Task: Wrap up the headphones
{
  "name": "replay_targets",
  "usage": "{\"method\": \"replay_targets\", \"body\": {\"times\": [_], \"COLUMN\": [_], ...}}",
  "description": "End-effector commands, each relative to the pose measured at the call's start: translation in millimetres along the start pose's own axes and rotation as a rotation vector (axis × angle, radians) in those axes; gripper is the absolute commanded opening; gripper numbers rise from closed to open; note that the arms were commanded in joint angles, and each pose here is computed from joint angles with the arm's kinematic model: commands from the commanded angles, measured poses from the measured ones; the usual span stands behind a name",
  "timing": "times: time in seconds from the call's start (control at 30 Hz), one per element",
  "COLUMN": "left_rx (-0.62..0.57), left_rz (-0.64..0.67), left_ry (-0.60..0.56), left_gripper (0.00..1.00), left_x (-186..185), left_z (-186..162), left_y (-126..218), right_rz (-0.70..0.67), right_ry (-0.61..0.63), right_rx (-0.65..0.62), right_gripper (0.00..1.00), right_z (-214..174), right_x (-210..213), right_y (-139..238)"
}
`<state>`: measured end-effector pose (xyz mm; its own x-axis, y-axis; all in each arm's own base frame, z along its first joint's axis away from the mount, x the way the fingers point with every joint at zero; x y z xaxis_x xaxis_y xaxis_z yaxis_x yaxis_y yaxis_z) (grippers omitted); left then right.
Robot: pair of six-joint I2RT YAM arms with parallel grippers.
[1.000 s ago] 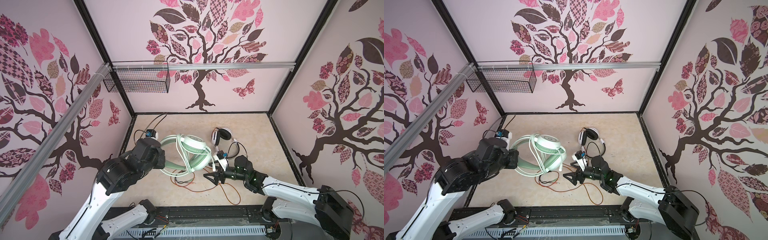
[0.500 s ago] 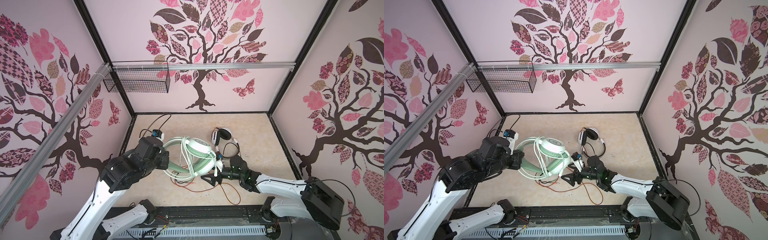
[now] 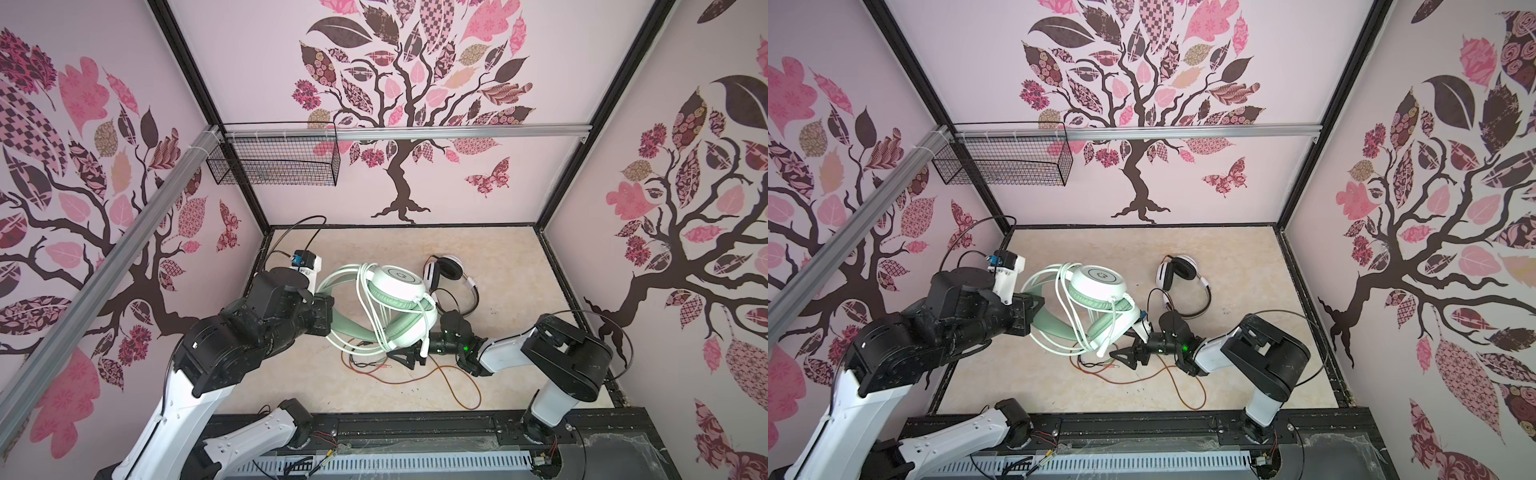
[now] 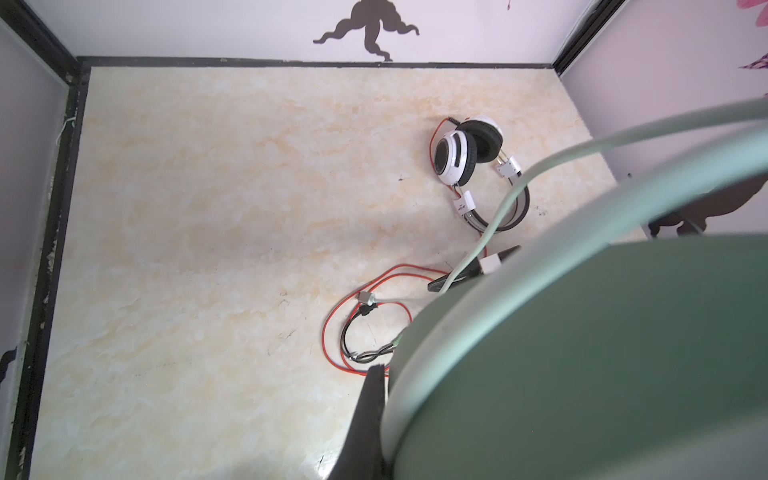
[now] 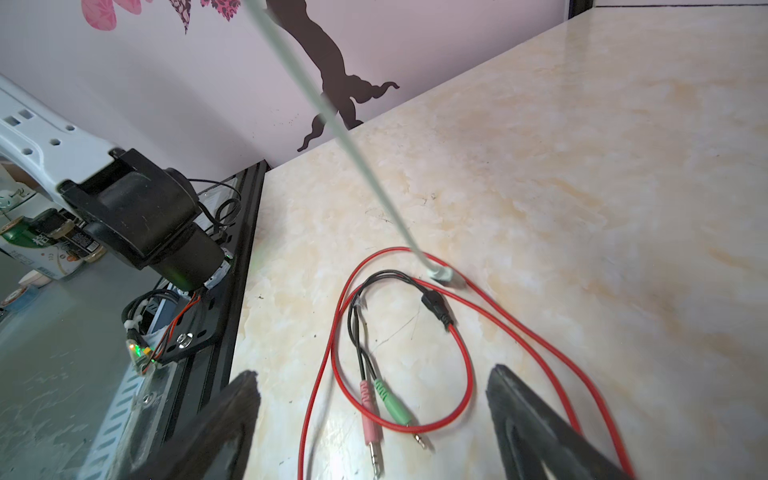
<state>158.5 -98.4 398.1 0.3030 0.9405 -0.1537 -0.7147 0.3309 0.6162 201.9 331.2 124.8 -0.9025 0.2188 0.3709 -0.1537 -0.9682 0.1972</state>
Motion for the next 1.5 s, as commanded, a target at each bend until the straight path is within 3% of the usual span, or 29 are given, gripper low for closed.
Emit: {"method": "replay_targets", "body": {"times": [0.0, 0.5, 0.73, 0.9, 1.07, 1.2, 1.33, 1.47], "left_rx": [-0.119, -0.179, -0.179, -0.184, -0.198, -0.195, -0.197, -0.202], "left_rz": [-0.076, -0.042, -0.04, -0.039, -0.017, -0.011, -0.013, -0.018], "left_ry": [0.041, 0.031, 0.023, 0.021, 0.036, 0.04, 0.047, 0.051], "left_gripper": [0.0, 0.0, 0.0, 0.0, 0.0, 0.0, 0.0, 0.0], "left_x": [-11, -12, -15, -16, -14, -14, -14, -14], "left_z": [29, 57, 64, 67, 72, 73, 73, 74], "left_y": [20, 30, 28, 27, 27, 25, 25, 27], "right_rz": [0.028, -0.002, -0.218, -0.255, -0.371, -0.476, -0.721, -0.94], "right_ry": [0.044, 0.008, -0.08, -0.082, -0.185, -0.19, -0.385, -0.449], "right_rx": [-0.112, -0.115, -0.132, -0.137, -0.151, -0.185, -0.295, -0.336], "right_gripper": [0.87, 0.85, 0.83, 0.84, 0.84, 0.88, 0.87, 0.91], "right_z": [28, 37, 31, 34, 36, 38, 39, 34], "right_x": [1, -9, -35, -35, -35, -10, -25, -39], "right_y": [-12, -35, -33, -43, -57, -73, -70, -61]}}
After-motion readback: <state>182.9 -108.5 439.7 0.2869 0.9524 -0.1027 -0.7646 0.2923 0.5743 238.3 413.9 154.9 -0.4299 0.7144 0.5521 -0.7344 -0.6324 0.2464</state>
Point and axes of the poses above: each gripper's point midway between its finger pads, its own y axis back along the fingers, its own x axis along the line the jaws close on, z = x × y, the point moved 4 cm from there along y, back along the fingers, and after that the axes turned 4 degrees about -y, right-handed, at the moved point
